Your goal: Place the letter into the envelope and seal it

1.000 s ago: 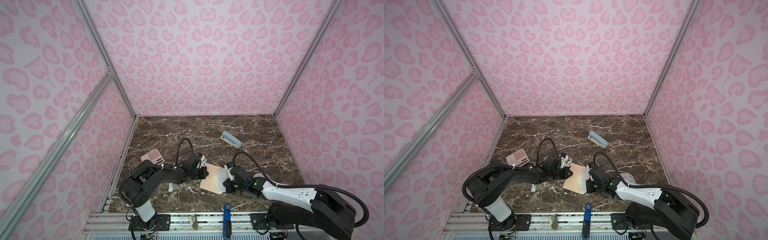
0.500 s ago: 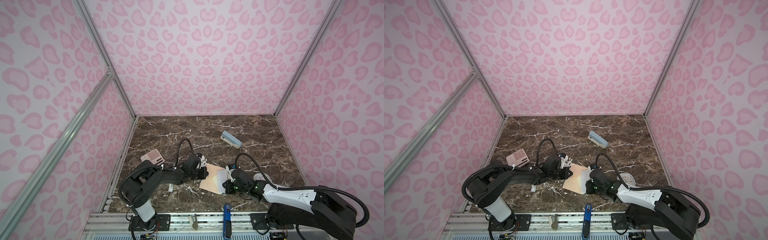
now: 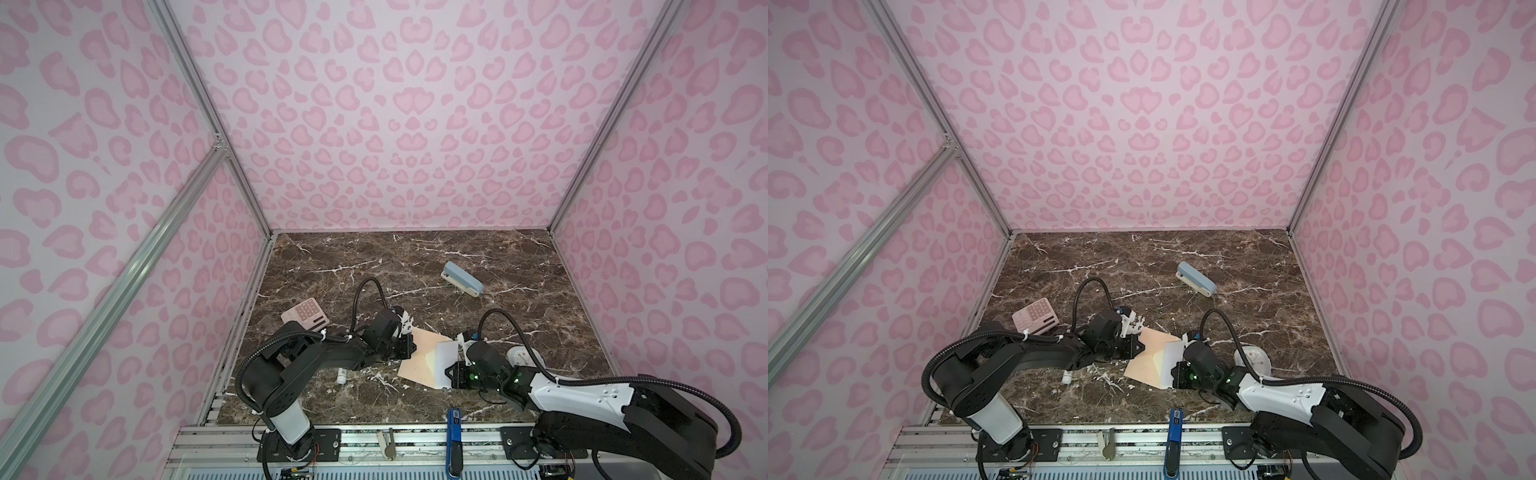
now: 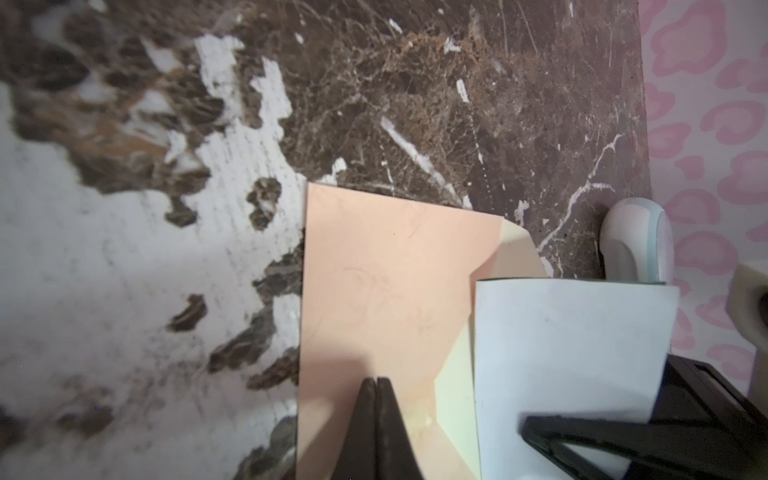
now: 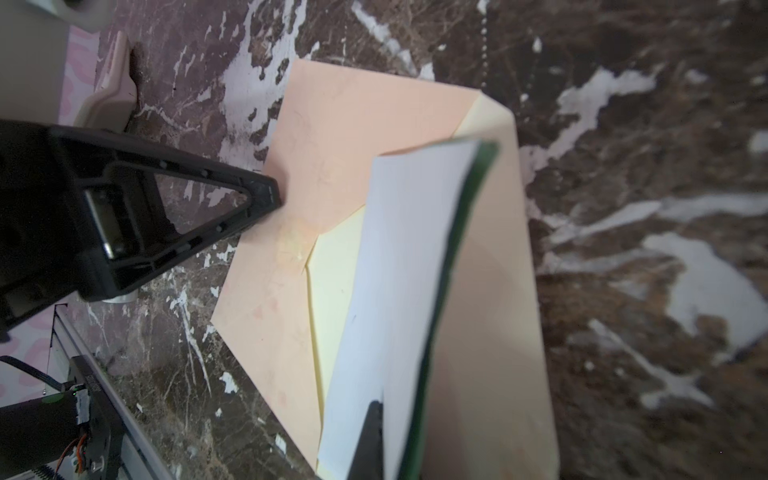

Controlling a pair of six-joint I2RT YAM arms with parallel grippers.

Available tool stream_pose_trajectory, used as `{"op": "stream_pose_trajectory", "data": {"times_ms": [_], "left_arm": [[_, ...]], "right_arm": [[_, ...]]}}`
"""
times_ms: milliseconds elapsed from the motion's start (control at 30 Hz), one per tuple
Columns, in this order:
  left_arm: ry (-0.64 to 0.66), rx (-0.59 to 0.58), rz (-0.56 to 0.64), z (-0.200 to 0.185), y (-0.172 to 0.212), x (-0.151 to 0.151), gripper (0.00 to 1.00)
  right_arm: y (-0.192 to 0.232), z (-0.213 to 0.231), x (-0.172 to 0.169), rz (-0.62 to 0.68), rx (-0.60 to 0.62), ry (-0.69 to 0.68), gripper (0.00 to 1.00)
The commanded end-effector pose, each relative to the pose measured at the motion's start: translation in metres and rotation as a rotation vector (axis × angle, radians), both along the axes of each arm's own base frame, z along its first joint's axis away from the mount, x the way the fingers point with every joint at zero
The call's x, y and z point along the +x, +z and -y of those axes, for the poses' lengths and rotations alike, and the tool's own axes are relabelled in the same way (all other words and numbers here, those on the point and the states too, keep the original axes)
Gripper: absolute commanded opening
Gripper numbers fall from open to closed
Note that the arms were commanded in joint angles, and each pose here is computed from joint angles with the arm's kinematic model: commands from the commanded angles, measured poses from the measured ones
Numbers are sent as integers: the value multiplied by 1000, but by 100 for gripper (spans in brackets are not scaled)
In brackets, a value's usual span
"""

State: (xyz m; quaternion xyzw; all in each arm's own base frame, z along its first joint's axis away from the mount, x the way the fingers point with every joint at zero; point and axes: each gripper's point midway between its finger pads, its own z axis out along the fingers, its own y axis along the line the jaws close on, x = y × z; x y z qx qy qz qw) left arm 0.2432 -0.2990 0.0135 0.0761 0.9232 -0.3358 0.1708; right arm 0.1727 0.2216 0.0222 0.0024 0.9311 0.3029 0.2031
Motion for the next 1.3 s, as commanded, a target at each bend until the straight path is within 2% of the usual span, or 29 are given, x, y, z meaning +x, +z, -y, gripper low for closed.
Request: {"op": "stream_pose_trajectory", "data": {"times_ms": [0, 333, 667, 1267], "left_arm": [[29, 143, -90, -28, -28, -17, 4], [31, 142, -92, -27, -29, -16, 4], [31, 140, -92, -27, -30, -17, 4], [27, 136, -96, -29, -33, -20, 4]], "right_arm": [[1, 3, -1, -25, 17, -42, 2], [-11, 11, -10, -123, 24, -121, 0], [-13, 15, -11, -151, 32, -166, 0], [-18, 5, -6, -176, 11, -152, 0]]}}
